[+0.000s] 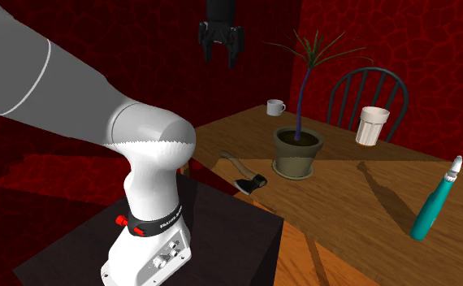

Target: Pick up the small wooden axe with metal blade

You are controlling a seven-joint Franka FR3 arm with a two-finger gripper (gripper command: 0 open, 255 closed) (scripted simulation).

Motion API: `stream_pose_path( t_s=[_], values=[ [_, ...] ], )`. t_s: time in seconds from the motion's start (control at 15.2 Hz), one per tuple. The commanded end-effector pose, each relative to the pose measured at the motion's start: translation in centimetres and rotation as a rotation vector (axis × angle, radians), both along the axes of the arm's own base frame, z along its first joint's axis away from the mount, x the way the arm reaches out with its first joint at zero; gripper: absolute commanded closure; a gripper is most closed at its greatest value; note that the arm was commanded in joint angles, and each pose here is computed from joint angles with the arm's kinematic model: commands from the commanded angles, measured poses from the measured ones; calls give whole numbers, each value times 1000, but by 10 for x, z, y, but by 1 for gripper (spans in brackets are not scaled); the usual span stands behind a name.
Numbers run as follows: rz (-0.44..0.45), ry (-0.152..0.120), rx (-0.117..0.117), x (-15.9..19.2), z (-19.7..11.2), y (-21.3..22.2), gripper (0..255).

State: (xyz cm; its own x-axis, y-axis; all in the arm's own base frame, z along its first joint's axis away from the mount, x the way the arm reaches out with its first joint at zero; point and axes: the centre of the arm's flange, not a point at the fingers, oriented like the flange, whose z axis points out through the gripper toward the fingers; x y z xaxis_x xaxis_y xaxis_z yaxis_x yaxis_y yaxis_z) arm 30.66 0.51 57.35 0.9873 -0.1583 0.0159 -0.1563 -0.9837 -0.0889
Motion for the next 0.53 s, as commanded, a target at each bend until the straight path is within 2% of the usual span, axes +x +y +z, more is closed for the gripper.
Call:
stream_pose_path(
  t_s=[0.0, 0.46],
  values=[
    [0, 0, 0, 0, 0, 0, 0],
    [282, -1, -17, 27, -88, -10, 0]
  ],
)
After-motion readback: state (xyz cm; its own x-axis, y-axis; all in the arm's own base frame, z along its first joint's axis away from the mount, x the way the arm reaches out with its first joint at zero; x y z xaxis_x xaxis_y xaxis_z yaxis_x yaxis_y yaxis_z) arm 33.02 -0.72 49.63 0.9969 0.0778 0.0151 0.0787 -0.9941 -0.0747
